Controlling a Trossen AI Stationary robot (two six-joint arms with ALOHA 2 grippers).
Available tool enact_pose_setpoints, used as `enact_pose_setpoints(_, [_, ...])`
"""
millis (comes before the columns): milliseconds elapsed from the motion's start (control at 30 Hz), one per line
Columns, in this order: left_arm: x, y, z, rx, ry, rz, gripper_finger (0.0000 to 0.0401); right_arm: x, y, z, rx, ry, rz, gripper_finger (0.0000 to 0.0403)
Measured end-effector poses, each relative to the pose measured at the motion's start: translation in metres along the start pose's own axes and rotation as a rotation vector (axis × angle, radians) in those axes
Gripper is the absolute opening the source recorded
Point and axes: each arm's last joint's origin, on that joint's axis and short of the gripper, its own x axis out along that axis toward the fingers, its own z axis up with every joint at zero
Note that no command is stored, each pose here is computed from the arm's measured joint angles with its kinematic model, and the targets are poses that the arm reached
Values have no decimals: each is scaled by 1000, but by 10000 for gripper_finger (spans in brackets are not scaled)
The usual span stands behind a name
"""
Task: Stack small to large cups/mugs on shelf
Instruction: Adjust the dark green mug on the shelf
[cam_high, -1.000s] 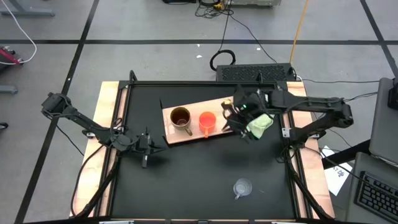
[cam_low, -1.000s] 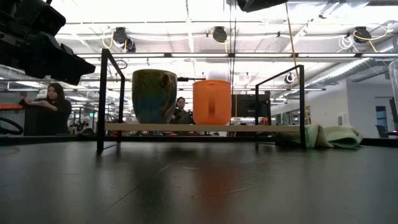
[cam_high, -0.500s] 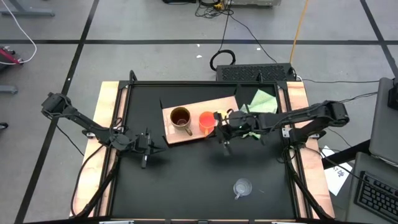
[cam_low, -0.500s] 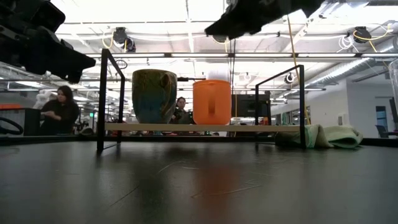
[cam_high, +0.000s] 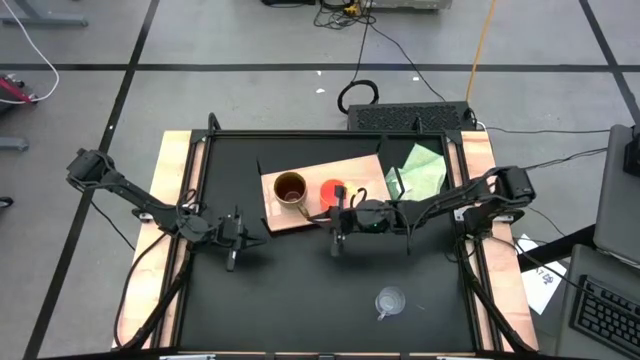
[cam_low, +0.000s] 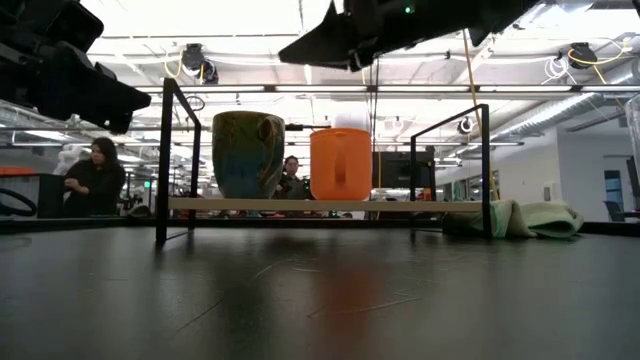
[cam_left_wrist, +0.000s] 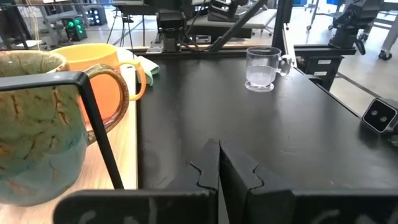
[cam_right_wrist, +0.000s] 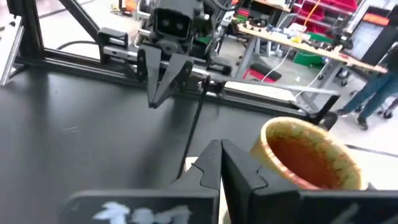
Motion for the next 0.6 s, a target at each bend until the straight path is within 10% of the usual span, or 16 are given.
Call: enact_pose_setpoints(600, [0, 0, -1, 5, 6, -5, 10, 29, 13, -13, 24, 101, -312, 0])
